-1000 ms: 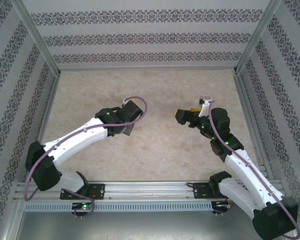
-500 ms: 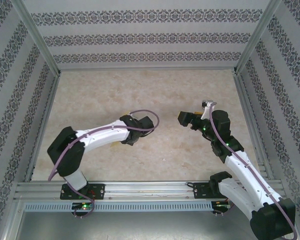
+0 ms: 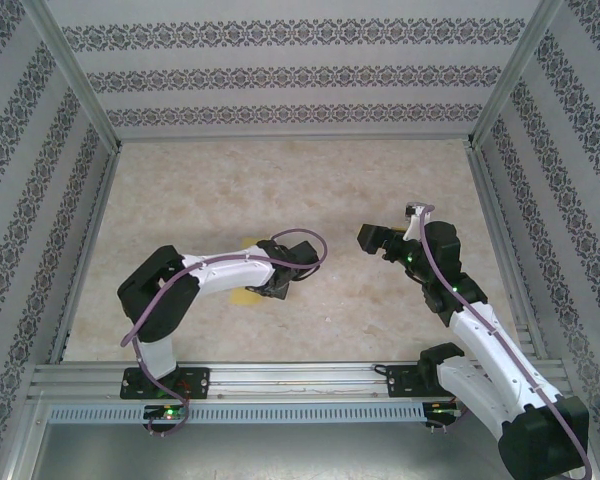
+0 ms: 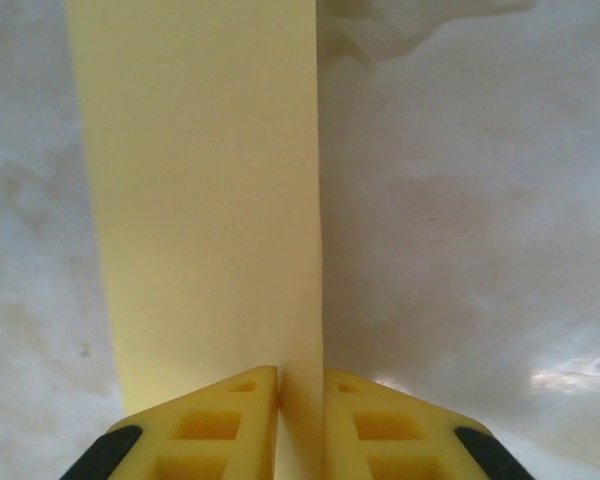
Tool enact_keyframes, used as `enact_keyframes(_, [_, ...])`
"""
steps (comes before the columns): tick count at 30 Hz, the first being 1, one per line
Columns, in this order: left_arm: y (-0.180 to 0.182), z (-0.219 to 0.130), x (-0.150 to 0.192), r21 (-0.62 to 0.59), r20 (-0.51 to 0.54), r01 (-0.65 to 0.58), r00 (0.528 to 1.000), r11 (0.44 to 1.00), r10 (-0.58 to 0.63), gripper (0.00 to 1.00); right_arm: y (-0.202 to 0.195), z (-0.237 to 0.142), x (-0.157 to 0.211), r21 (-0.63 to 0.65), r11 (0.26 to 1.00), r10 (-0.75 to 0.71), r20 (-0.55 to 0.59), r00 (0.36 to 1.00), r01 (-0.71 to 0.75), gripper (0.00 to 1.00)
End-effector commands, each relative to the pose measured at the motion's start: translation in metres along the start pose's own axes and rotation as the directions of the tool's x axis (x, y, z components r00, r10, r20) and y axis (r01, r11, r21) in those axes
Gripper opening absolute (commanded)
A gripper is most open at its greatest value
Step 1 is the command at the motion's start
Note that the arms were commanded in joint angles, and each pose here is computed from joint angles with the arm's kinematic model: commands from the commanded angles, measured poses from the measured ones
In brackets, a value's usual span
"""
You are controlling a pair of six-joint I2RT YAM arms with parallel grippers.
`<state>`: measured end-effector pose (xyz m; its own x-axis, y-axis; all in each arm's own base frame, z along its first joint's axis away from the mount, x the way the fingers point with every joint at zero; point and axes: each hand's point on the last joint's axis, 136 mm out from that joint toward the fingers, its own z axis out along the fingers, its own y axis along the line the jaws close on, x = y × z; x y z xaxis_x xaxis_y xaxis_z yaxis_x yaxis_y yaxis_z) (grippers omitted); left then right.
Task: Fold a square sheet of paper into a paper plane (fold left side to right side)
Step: Turn over the paper at the center of the table.
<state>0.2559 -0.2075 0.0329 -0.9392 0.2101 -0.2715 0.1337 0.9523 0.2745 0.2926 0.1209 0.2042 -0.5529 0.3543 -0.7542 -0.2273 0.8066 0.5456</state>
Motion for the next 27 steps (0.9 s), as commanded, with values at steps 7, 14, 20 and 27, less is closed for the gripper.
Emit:
enact_keyframes(7, [-0.038, 0.0, -0.004, 0.167, -0.001, 0.047, 0.999, 0.985, -0.047, 0.29, -0.006, 0.002, 0.008, -0.002, 1.0, 0.027, -0.026, 0.999, -0.027, 0.98])
enact_keyframes(14, [-0.056, -0.008, -0.012, 0.297, -0.007, 0.078, 0.997, 0.952, -0.08, 0.38, -0.011, 0.008, 0.019, 0.002, 0.998, 0.062, -0.085, 0.994, -0.062, 0.98])
enact_keyframes(20, [-0.055, -0.036, -0.035, 0.43, 0.067, 0.09, 0.989, 0.898, -0.131, 0.42, -0.009, 0.017, 0.029, -0.018, 0.993, 0.111, -0.156, 0.981, -0.115, 0.98])
enact_keyframes(27, [-0.01, -0.074, -0.066, 0.551, 0.206, 0.104, 0.944, 0.828, -0.256, 0.46, 0.006, 0.036, 0.052, -0.066, 0.974, 0.187, -0.304, 0.934, -0.217, 0.84])
